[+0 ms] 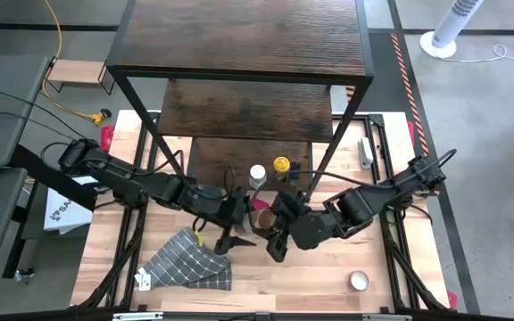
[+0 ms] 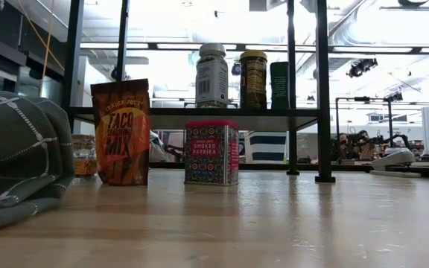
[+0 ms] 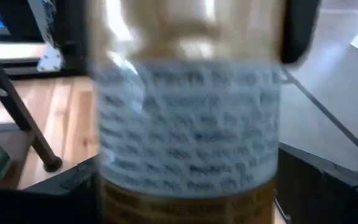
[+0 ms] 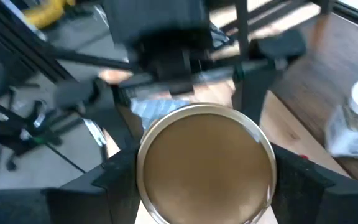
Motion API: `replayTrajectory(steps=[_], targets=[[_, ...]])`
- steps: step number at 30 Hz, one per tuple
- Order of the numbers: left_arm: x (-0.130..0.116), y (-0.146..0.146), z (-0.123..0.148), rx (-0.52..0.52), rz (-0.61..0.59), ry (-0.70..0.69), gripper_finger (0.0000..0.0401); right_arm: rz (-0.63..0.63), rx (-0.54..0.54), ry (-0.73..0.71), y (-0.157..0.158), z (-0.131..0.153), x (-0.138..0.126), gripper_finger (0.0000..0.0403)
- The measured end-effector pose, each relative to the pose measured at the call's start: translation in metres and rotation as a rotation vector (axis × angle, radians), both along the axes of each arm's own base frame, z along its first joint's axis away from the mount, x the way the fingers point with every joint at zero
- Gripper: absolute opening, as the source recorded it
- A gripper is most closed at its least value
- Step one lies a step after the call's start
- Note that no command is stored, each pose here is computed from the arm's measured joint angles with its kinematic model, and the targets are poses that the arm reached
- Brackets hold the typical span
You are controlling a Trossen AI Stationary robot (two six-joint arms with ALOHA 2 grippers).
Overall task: Shelf spices
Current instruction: Put the gold seasoning bottle on the shelf
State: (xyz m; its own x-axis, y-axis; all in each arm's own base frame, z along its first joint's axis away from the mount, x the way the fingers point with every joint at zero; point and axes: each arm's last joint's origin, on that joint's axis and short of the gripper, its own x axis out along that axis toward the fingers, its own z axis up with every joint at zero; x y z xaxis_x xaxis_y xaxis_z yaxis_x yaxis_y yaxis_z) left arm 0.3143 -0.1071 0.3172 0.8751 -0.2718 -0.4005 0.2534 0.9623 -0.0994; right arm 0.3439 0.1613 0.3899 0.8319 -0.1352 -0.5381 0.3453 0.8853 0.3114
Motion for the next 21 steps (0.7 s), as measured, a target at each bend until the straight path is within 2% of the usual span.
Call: replayTrajectory(steps=[4, 6, 8, 9, 11, 13, 18, 21], targets=[[-0.002, 0.000, -0.003, 0.020, -0.010, 0.030, 0.0345, 0.007, -0.020, 0.018, -0.002, -0.003, 0.002, 0.0259], [-0.004, -0.001, -0.003, 0.042, -0.010, 0.034, 0.0317, 0.018, -0.036, 0.023, -0.002, -0.004, 0.003, 0.0259], [-0.006, -0.001, -0.001, 0.036, 0.005, 0.042, 0.0268, 0.038, -0.024, 0.024, -0.001, -0.004, 0.004, 0.0259], [-0.008, 0.000, -0.001, 0.024, 0.007, 0.049, 0.0256, 0.043, -0.014, 0.023, -0.001, -0.004, 0.004, 0.0259], [-0.012, 0.001, 0.003, -0.003, 0.018, 0.057, 0.0258, 0.067, 0.014, 0.020, -0.002, -0.002, 0.004, 0.0259], [-0.016, 0.003, 0.008, -0.024, 0.028, 0.054, 0.0258, 0.085, 0.029, 0.017, -0.003, 0.001, 0.003, 0.0281], [-0.026, 0.007, 0.016, -0.050, 0.110, 0.055, 0.0258, 0.116, -0.007, 0.039, -0.006, 0.010, -0.002, 0.0373], [-0.035, 0.007, 0.016, -0.026, 0.219, 0.087, 0.0258, 0.041, -0.077, 0.081, -0.016, 0.013, -0.006, 0.0391]])
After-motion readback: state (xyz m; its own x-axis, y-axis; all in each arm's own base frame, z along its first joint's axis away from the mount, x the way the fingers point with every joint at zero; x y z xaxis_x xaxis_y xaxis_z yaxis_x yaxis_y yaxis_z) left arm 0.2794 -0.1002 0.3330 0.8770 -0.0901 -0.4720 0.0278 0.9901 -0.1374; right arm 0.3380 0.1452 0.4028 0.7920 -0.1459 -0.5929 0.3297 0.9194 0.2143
